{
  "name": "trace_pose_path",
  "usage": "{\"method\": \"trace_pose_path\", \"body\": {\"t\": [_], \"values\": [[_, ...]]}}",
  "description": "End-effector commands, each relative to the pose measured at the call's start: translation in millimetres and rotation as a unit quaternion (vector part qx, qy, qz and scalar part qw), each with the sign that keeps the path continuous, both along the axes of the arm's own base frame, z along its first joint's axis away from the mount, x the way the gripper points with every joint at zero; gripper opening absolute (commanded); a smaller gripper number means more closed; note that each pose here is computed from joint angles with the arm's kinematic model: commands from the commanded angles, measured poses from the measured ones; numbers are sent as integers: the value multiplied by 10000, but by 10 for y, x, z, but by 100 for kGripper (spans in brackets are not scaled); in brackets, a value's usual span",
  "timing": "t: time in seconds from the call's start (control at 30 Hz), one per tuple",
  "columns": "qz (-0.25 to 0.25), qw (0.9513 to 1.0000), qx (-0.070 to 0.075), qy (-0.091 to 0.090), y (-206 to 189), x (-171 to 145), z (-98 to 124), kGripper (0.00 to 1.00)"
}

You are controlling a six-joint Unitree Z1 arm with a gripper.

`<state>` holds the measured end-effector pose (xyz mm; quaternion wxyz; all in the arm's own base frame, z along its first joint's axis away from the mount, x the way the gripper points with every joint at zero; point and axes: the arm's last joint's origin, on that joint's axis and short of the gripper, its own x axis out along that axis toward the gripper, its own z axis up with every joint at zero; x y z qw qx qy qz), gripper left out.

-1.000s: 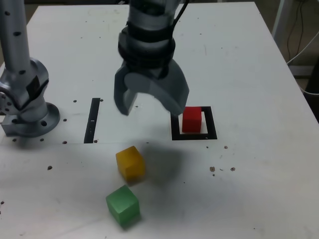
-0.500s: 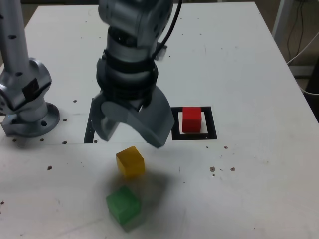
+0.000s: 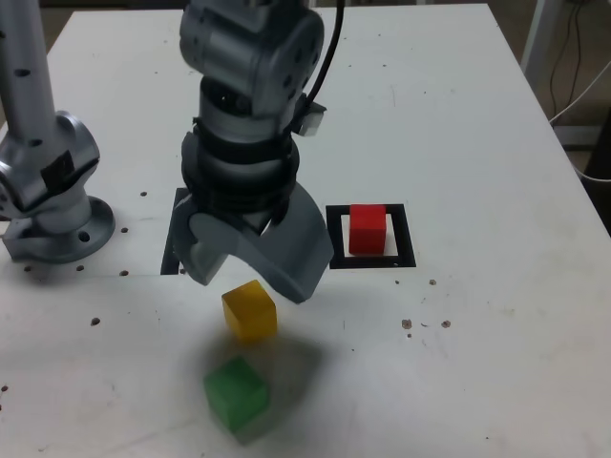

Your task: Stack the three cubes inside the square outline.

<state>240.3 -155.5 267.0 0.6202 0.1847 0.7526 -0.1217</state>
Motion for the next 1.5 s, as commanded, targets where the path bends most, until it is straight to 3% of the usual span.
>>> {"method": "trace_pose_path", "body": {"t": [0.0, 0.23, 0.43, 0.73, 1.03, 1.47], "values": [[-129, 9999, 20, -2, -21, -24, -23, 99], [-703, 9973, 209, 51, -66, -120, -145, 98], [-1286, 9908, 402, 84, -55, -173, -200, 98], [-1906, 9808, 414, 68, -64, -173, -215, 97], [-1958, 9796, 436, 114, -95, -139, -261, 97], [-2001, 9785, 471, 165, -190, -63, -493, 95]]}}
